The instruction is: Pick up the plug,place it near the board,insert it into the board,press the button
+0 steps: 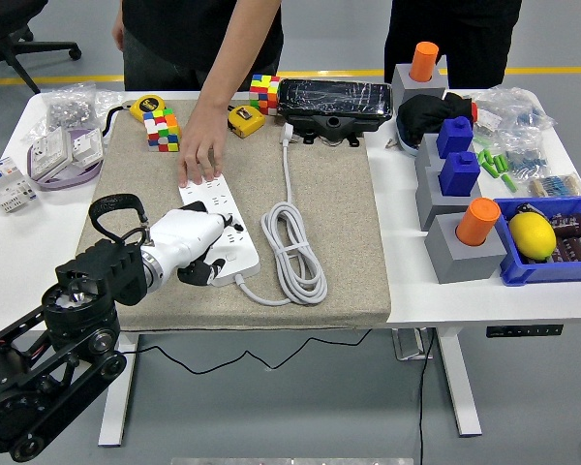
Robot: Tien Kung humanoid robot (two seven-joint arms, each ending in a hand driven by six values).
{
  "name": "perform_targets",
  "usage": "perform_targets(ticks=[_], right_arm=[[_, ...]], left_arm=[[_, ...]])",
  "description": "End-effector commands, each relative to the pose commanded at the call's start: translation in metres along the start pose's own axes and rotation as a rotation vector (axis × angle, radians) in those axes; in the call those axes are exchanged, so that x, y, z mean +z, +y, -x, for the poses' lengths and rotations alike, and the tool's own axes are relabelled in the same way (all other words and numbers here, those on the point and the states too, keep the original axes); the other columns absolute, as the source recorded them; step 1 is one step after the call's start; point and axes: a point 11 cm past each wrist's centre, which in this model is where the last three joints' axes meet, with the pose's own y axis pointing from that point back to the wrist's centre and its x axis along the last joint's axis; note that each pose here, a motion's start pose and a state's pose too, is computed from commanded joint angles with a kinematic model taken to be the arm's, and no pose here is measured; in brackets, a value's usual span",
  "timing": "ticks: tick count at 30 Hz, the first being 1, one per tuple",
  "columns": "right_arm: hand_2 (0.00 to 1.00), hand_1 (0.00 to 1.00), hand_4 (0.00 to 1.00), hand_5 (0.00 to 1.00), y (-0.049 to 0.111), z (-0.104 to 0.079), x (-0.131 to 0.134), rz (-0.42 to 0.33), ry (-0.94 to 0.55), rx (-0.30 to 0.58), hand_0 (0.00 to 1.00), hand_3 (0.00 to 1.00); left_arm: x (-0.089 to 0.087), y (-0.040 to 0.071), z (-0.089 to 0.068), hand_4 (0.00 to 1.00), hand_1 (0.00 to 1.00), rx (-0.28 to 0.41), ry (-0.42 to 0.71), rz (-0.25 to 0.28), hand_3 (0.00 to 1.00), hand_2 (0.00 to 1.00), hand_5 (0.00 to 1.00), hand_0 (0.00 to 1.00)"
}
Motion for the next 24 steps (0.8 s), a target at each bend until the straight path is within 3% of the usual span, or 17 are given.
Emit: perform_targets(ticks=[7, 8, 10, 13, 14, 19, 20, 24], right_arm=[[0.720, 0.722, 0.998, 0.939, 0.000, 0.001, -0.002, -0.005, -0.002, -0.002, 0.780, 0.750], [0.720, 0.721, 0.998, 0.939, 0.000, 0.001, -0.002, -0.004, -0.002, -0.002, 0.781, 0.749], [0.720, 0.721, 0.998, 0.939, 0.000, 0.001, -0.002, -0.004, -0.002, -0.002, 0.781, 0.749], [0.720, 0.721, 0.998, 0.939, 0.000, 0.000, -0.002, -0.003, -0.002, 0.000, 0.781, 0.749], [0.720, 0.721, 0.998, 0.938, 0.000, 0.000, -0.002, -0.003, -0.002, 0.001, 0.783, 0.750], [0.720, 0.721, 0.998, 0.938, 0.000, 0.001, -0.002, -0.003, -0.001, 0.001, 0.783, 0.750], [0.720, 0.721, 0.998, 0.939, 0.000, 0.001, -0.002, -0.003, -0.002, 0.000, 0.782, 0.750], [0.720, 0.721, 0.998, 0.939, 0.000, 0.001, -0.002, -0.003, -0.001, 0.001, 0.782, 0.750]], left_arm=[[0.007, 0.004, -0.023, 0.556, 0.033, 0.174, 0.104, 0.079, 0.741, 0.112, 0.002, 0.174], [0.005, 0.003, -0.024, 0.789, 0.374, 0.190, 0.129, 0.082, 0.643, 0.440, 0.123, 0.334], [0.003, 0.001, -0.022, 0.789, 0.374, 0.191, 0.144, 0.078, 0.643, 0.440, 0.123, 0.334], [-0.001, -0.001, -0.013, 0.789, 0.374, 0.141, 0.151, 0.061, 0.643, 0.440, 0.123, 0.334], [-0.001, -0.002, -0.011, 0.998, 0.998, 0.134, 0.153, 0.059, 0.923, 0.985, 0.506, 0.966], [-0.002, -0.003, -0.005, 0.998, 0.998, 0.118, 0.168, 0.050, 0.923, 0.985, 0.506, 0.966], [-0.002, -0.002, -0.005, 0.998, 0.998, 0.117, 0.168, 0.050, 0.986, 0.998, 0.575, 0.998], [-0.004, -0.002, -0.004, 0.998, 0.998, 0.114, 0.169, 0.037, 0.986, 0.998, 0.575, 0.998]])
